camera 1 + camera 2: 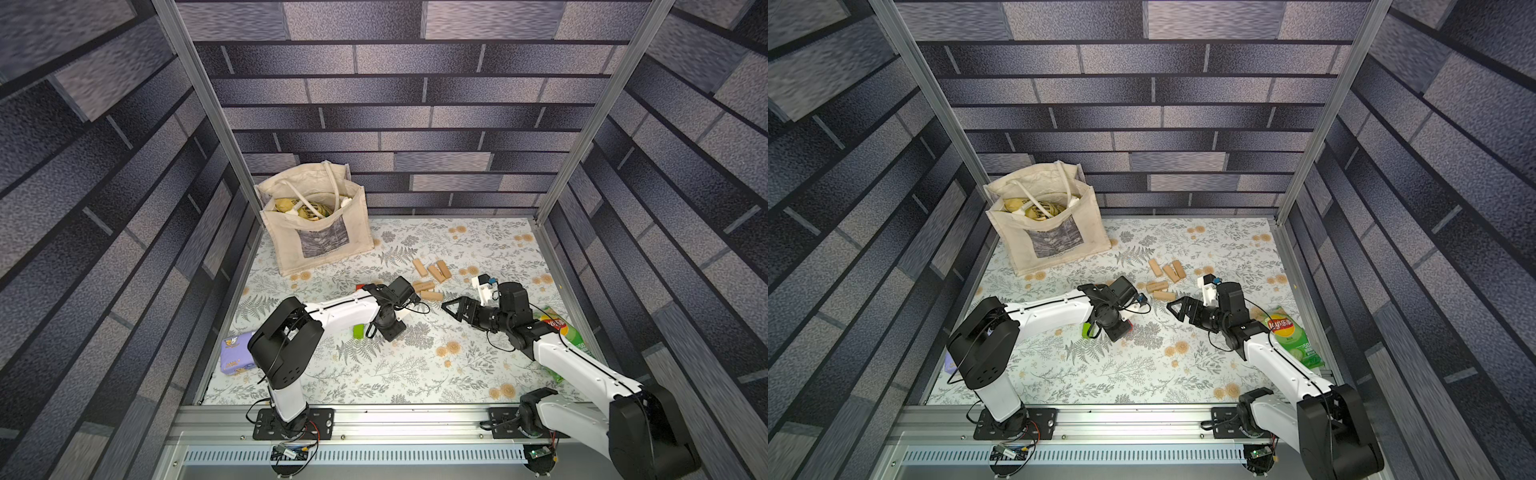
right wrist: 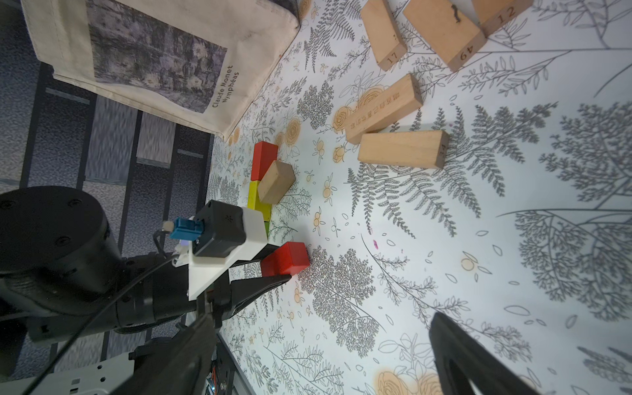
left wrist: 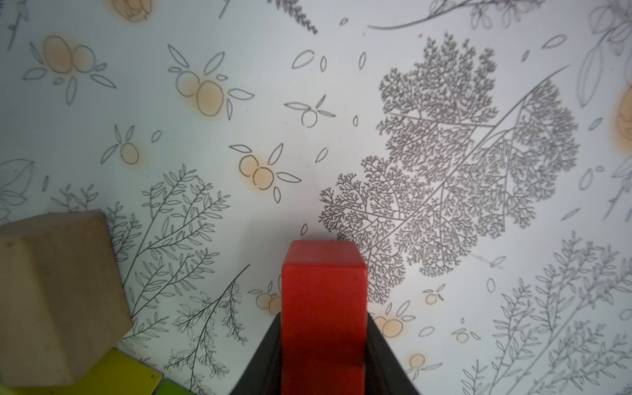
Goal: Assemble the letter k with building blocks
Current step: Place the building block at the center of the board, then pick up the building block from the center of the board.
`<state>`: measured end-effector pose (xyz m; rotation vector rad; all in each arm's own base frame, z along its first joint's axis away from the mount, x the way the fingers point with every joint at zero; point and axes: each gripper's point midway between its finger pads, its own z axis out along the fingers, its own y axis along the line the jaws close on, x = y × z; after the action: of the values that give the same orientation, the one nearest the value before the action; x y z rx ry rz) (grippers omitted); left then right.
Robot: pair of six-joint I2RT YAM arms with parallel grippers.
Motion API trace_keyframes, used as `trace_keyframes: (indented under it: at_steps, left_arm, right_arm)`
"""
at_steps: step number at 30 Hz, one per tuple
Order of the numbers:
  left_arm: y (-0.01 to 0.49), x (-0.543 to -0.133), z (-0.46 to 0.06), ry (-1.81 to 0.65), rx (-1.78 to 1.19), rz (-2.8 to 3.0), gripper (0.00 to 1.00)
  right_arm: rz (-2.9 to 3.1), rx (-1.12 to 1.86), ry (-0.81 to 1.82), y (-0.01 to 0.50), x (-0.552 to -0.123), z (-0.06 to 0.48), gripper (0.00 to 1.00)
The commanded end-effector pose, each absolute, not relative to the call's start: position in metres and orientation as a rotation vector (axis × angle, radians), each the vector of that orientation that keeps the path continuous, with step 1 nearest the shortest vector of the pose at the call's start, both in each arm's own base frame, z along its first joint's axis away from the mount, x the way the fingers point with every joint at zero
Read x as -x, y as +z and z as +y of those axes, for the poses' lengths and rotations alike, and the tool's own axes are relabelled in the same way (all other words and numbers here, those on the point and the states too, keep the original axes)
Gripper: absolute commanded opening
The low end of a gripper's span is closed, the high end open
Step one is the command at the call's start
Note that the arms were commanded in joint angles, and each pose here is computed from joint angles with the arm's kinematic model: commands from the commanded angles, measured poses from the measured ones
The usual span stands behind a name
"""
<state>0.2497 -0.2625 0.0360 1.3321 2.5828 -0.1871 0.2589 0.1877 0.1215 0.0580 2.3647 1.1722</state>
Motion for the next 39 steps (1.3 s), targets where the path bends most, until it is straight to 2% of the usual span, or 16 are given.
trace_keyframes:
  at_steps: [1,8,13,16,21,22,24,25,32,36,39]
  left_arm:
    - [0.035,-0.251,-0.269,-0.221,-1.421,2.536,0.36]
    - [0.045,-0.249,-0.282,-0.382,-1.565,2.406,0.38]
    - [0.051,-0.261,-0.280,-0.344,-1.601,2.391,0.39]
    - [0.070,-0.273,-0.278,-0.300,-1.545,2.357,0.43]
    - [0.127,-0.300,-0.259,-0.291,-1.211,2.342,0.58]
    - [0.135,-0.307,-0.245,-0.262,-1.097,2.362,0.65]
    - [0.148,-0.312,-0.222,-0.265,-0.880,2.418,0.95]
    - [0.153,-0.310,-0.212,-0.316,-0.770,2.451,1.00]
    - [0.168,-0.266,-0.175,-0.632,-0.310,2.565,1.00]
    - [0.160,-0.245,-0.152,-0.877,0.062,2.692,1.00]
    - [0.158,-0.235,-0.135,-1.086,0.344,2.678,1.00]
  right_arm:
    - [2.393,-0.033,1.159,0.115,-0.253,0.188,1.00]
    - [2.394,-0.033,1.154,0.112,-0.252,0.188,1.00]
    - [2.402,-0.026,1.164,0.110,-0.252,0.190,1.00]
    - [2.403,0.004,1.168,0.113,-0.252,0.191,1.00]
    - [2.443,0.097,1.086,0.120,-0.257,0.190,1.00]
    - [2.446,0.127,1.076,0.124,-0.258,0.193,1.00]
    - [2.458,0.217,1.031,0.128,-0.260,0.201,1.00]
    - [2.467,0.301,1.006,0.130,-0.259,0.209,1.00]
    - [2.454,1.104,0.788,0.123,-0.247,0.287,1.00]
    - [2.291,1.439,0.727,0.114,-0.240,0.309,0.97]
    - [2.177,1.545,0.707,0.116,-0.241,0.312,0.95]
